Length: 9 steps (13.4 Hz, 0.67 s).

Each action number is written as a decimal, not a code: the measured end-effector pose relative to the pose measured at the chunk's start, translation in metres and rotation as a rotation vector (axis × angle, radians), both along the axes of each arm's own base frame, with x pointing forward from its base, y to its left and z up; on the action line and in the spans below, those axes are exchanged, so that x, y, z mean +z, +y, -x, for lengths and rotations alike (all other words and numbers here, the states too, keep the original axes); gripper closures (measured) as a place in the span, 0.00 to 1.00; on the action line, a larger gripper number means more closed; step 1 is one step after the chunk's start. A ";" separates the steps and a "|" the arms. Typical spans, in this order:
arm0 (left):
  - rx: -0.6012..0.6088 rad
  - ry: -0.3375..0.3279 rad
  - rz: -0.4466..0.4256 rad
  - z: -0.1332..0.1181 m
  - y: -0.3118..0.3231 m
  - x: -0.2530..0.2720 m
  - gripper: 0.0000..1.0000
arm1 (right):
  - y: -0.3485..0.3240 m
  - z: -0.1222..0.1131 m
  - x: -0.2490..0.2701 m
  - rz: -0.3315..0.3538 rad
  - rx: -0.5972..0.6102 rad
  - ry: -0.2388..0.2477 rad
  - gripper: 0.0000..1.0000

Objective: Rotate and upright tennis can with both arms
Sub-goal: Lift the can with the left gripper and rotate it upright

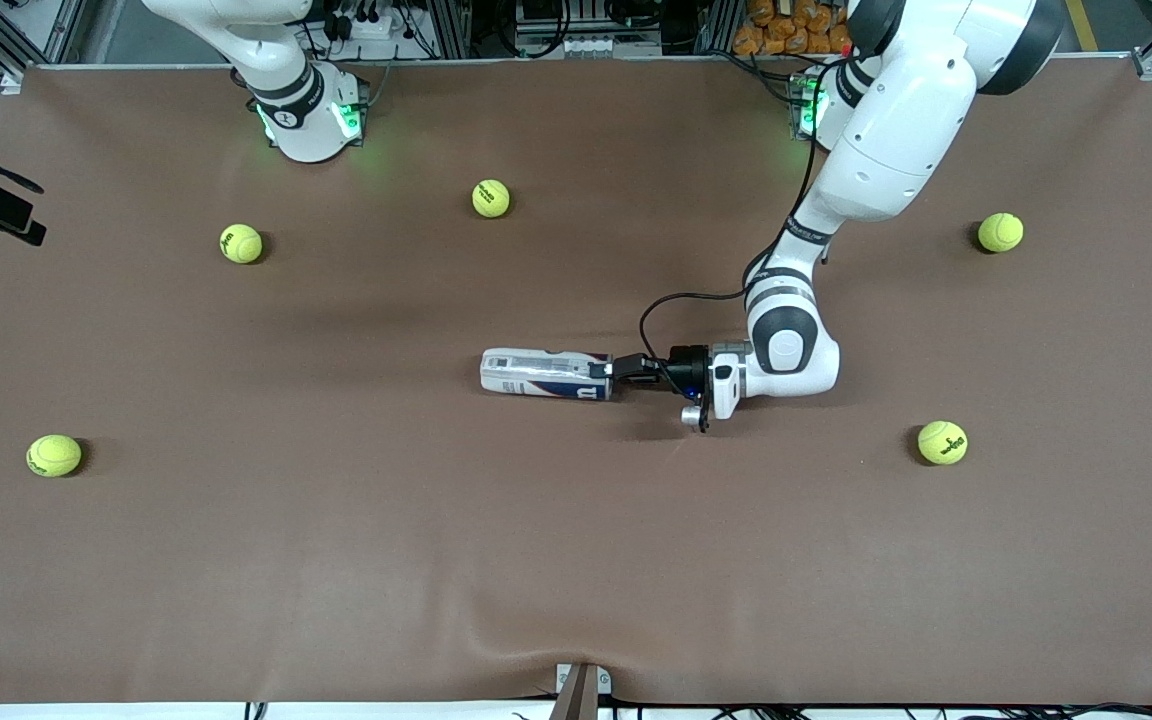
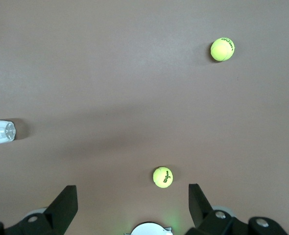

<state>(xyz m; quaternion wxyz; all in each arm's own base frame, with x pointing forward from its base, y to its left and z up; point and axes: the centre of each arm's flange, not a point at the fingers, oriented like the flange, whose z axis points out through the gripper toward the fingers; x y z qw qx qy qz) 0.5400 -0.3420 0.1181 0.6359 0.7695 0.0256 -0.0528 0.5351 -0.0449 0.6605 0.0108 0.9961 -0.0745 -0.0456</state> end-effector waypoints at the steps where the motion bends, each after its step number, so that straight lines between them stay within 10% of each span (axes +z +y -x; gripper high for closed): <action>1: 0.001 0.001 0.006 -0.003 -0.003 0.009 0.95 | 0.000 0.000 0.000 0.000 0.000 0.000 0.00; 9: -0.059 0.067 -0.141 -0.027 -0.033 0.111 0.95 | 0.000 0.000 0.000 0.000 0.000 0.000 0.00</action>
